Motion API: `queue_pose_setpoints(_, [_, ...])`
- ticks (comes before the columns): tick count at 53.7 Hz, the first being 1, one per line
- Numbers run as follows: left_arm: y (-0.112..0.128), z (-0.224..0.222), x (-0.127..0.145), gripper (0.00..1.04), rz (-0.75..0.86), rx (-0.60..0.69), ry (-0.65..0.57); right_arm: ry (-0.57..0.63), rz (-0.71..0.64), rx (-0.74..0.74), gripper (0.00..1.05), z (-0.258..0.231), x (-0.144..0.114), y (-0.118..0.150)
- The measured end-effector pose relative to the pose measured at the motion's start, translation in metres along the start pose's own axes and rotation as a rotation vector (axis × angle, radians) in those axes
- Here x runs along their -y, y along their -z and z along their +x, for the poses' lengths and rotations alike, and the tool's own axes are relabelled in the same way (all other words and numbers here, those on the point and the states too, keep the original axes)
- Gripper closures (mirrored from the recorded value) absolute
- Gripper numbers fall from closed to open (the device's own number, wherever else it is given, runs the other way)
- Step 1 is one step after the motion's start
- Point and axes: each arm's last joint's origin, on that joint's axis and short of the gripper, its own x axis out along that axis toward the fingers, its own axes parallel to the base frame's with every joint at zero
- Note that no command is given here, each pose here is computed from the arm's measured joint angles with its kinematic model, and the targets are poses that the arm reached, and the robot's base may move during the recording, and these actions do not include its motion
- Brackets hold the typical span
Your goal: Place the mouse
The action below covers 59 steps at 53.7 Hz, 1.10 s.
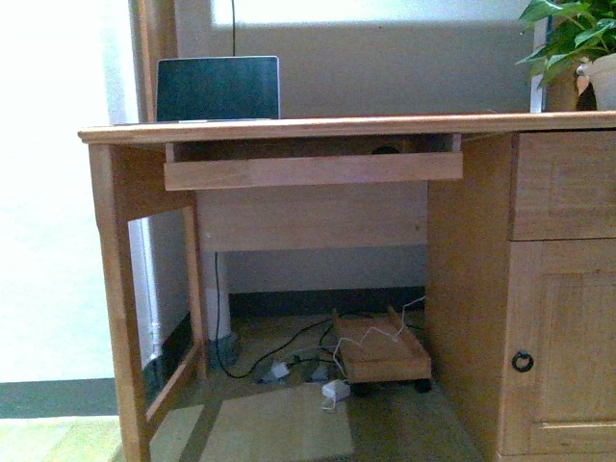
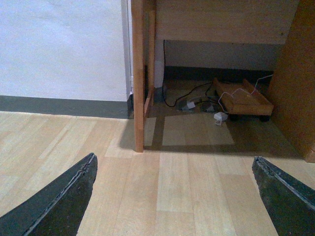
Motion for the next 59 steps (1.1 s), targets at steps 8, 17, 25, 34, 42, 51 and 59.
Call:
queue_pose_setpoints(8, [0.0, 0.0, 0.0, 0.08, 0.0, 0.0, 0.0, 0.0, 0.0, 0.0, 0.07, 0.0, 0.0, 0.0])
queue_pose_setpoints(17, [0.0, 0.0, 0.0, 0.08, 0.0, 0.0, 0.0, 0.0, 0.0, 0.0, 0.07, 0.0, 0.0, 0.0])
queue_pose_setpoints(25, [0.0, 0.0, 0.0, 0.08, 0.0, 0.0, 0.0, 0.0, 0.0, 0.0, 0.07, 0.0, 0.0, 0.0])
queue_pose_setpoints(34, [0.0, 0.0, 0.0, 0.08, 0.0, 0.0, 0.0, 0.0, 0.0, 0.0, 0.07, 0.0, 0.0, 0.0])
queue_pose_setpoints(42, [0.0, 0.0, 0.0, 0.08, 0.0, 0.0, 0.0, 0.0, 0.0, 0.0, 0.07, 0.0, 0.0, 0.0])
queue_pose_setpoints(51, [0.0, 0.0, 0.0, 0.08, 0.0, 0.0, 0.0, 0.0, 0.0, 0.0, 0.07, 0.0, 0.0, 0.0])
queue_pose_setpoints(59, [0.0, 0.0, 0.0, 0.08, 0.0, 0.0, 0.0, 0.0, 0.0, 0.0, 0.07, 0.0, 0.0, 0.0])
